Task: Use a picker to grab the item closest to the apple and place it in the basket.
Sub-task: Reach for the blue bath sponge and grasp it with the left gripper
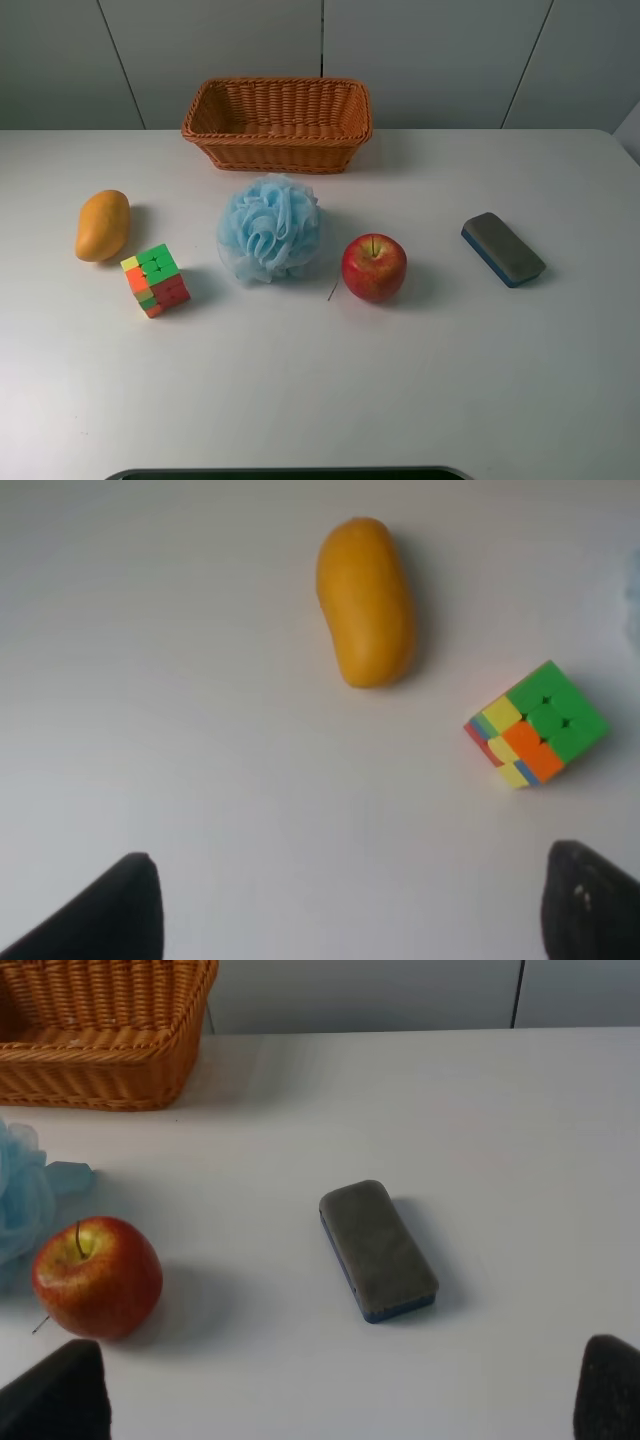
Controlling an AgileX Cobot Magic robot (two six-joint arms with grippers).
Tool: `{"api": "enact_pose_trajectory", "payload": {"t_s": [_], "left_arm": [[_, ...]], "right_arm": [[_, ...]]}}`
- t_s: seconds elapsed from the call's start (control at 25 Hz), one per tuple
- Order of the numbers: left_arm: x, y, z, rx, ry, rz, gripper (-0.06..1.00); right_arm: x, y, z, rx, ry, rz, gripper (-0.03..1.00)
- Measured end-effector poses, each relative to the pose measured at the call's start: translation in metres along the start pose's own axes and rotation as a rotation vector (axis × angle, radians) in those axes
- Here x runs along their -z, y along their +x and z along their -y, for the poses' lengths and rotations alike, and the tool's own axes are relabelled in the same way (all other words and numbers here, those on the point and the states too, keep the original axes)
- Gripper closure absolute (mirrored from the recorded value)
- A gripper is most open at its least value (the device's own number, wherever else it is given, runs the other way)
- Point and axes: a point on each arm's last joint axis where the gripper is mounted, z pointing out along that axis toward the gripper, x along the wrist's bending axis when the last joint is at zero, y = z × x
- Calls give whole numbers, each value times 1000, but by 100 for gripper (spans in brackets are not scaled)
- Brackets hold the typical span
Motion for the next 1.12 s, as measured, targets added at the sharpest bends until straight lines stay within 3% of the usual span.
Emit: {"api": "enact_pose_trajectory", "payload": {"t_s": [0.2,0.52,0.84,1.12], "left_arm": [[-51,-29,-47,-107,132,18,22],[-129,-116,-94,-261,221,169,22],[-189,-202,-98,-392,303,237,22],[-230,-241,-82,-436,372,244,22]], "right_arm": [[0,0,0,0,0,0,27],[0,0,0,0,0,0,27],[0,0,0,0,0,0,27],[0,0,0,0,0,0,27]]}}
